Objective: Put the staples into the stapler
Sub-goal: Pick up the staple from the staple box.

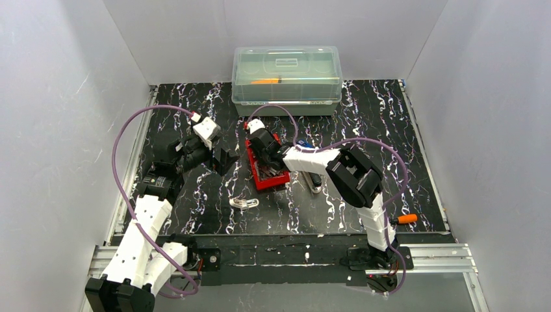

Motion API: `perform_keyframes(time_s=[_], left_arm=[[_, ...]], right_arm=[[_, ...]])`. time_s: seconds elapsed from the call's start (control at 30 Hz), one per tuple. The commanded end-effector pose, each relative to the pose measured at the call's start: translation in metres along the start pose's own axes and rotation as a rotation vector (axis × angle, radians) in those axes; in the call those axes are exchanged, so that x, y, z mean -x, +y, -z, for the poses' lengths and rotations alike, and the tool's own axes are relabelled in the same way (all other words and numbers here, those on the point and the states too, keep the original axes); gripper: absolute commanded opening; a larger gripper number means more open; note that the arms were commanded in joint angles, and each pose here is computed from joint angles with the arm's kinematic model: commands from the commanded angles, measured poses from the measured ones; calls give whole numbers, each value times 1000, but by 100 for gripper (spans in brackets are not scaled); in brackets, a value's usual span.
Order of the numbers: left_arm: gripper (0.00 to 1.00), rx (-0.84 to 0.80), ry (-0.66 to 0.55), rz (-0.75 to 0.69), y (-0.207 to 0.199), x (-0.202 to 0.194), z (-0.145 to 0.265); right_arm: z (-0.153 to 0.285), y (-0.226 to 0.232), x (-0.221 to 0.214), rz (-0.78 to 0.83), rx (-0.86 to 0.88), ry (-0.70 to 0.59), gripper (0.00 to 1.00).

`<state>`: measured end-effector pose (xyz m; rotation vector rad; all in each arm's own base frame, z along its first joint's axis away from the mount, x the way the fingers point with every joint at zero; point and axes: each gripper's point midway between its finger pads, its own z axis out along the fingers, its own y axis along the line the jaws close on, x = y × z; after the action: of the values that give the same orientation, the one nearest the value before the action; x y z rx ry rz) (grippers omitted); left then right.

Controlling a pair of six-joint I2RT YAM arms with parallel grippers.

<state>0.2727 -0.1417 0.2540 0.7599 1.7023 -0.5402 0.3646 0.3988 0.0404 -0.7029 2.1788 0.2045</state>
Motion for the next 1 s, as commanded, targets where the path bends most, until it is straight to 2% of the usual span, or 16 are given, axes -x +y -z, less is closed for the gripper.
perform_keyframes(time_s=[0.0,0.53,0.8,0.97], left_arm=[[98,-9,-25,-21,-2,6,3],[98,-25,-34,-14,-4,9,2],[98,-159,-46,-70,-23,0,-3],[98,-279,-67,-134,-39,-7,-6]], right_arm=[[22,-5,30,-27,1,-81,19],[88,-4,58,-74,108,-155,17],[161,8,74,-154,357,-199,16],[183,4,71,-254,536,-183,16]])
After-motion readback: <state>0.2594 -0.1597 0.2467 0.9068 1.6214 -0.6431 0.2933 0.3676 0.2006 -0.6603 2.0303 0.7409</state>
